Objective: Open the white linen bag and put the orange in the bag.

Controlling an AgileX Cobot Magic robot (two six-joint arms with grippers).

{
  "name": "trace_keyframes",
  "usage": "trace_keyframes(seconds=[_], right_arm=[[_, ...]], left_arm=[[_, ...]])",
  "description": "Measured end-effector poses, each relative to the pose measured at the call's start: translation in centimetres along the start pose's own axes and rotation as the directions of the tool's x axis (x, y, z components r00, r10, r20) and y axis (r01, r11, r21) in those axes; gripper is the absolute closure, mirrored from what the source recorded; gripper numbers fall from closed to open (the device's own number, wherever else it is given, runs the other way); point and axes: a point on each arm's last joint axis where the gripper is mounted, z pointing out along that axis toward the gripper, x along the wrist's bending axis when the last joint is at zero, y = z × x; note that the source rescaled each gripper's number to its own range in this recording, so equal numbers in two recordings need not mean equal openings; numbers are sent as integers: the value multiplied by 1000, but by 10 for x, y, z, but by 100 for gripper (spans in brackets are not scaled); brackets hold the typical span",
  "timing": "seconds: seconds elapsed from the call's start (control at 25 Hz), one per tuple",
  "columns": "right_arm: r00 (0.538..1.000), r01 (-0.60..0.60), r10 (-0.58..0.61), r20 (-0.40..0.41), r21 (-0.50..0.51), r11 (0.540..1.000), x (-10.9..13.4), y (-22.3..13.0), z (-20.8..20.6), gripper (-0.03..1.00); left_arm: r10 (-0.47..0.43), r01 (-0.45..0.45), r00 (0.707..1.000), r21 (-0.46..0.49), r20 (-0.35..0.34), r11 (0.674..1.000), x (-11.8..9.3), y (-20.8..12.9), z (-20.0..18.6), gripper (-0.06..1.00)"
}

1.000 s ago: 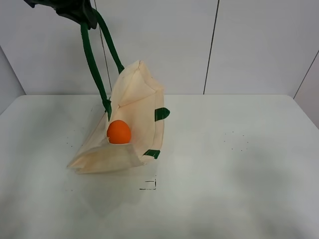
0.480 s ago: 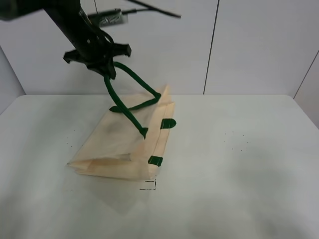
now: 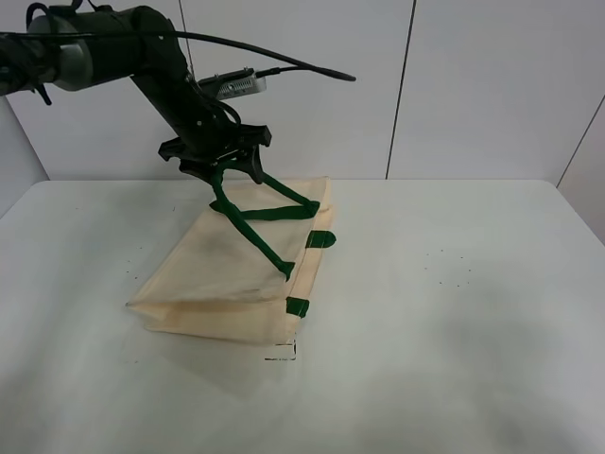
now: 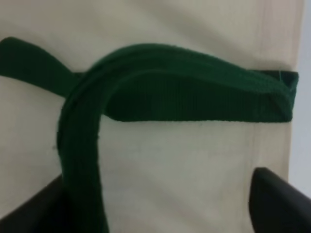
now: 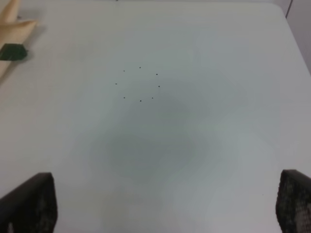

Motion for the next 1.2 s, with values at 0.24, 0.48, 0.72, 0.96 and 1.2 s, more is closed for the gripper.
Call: trace_keyframes(seconds=[0.24,0.48,0.72,0.96,1.2], right_arm=[[1000,0,0,0,0,1000,0,0,0,-3],[1000,0,0,0,0,1000,0,0,0,-3],[1000,0,0,0,0,1000,0,0,0,-3],[1000,0,0,0,0,1000,0,0,0,-3],[1000,0,0,0,0,1000,0,0,0,-3]], left_arm=[[28,-25,998,42,-63,999,4,-5,-13,-5],[32,-17,974,70,-224,997,25,-7,-33,-5],[-90,122,955,97,-284,988,88,-3,-23,-5],[-226,277,910,103,-347,955,160,-11,-36,-5],[-242,298,909,124,-340,947,168,-15,-39,-5]])
